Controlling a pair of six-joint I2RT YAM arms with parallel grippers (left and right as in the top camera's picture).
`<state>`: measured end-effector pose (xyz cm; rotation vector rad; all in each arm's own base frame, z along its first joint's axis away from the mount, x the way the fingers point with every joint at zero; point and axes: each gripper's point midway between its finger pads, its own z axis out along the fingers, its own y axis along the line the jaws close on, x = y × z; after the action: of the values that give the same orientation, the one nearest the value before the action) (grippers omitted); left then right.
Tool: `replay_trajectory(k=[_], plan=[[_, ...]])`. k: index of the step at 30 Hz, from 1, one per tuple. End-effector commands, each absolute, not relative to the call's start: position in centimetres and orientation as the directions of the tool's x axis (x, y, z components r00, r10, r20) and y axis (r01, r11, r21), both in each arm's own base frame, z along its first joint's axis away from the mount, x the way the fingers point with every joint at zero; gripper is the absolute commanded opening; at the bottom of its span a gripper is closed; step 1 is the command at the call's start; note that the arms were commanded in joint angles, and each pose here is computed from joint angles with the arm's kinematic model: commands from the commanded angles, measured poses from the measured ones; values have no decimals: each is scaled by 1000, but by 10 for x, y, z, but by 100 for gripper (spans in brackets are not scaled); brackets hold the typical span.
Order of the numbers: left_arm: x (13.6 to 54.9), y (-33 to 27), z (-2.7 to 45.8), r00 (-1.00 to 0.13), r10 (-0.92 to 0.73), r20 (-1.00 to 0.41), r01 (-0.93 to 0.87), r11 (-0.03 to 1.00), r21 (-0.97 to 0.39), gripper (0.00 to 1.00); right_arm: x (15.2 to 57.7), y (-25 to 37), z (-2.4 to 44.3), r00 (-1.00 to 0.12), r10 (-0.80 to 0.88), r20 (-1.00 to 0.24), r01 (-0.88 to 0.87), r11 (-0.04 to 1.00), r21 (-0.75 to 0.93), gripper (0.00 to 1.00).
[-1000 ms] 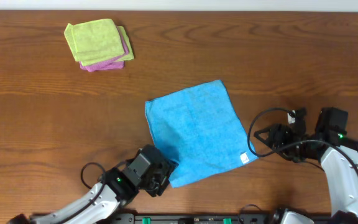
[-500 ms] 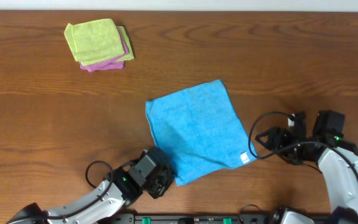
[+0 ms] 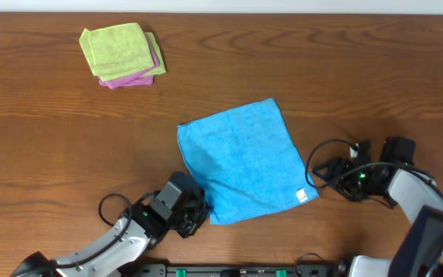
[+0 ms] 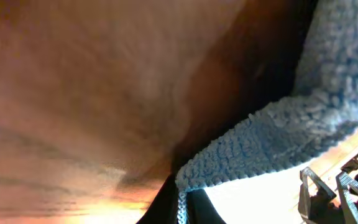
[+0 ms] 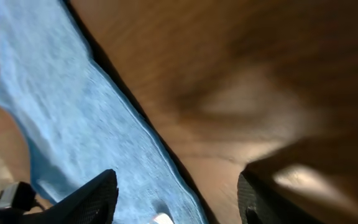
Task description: Fold the cloth
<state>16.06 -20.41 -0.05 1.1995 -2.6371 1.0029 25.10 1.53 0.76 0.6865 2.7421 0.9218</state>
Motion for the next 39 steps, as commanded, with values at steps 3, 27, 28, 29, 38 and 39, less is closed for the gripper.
replay_trajectory(k=[3,27,28,29,38,39], plan=[[160,-198,-3,-713,-621,325,-680,499,-537,6,230,16,-26,-867,488,99,463,717,522,58],[179,-180,1,-712,-624,322,-670,468,-576,6,187,50,-29,-888,370,272,456,773,441,48],[179,-181,1,-712,-623,323,-670,468,-576,6,185,51,-29,-887,369,277,458,773,439,48],[179,-181,2,-714,-620,327,-670,467,-577,6,183,51,-28,-887,363,285,457,774,437,48],[178,-182,2,-728,-606,321,-656,478,-584,6,173,53,-26,-888,336,314,449,781,433,4],[178,-182,2,-735,-601,314,-648,485,-588,6,172,53,-26,-887,336,318,450,781,432,1]])
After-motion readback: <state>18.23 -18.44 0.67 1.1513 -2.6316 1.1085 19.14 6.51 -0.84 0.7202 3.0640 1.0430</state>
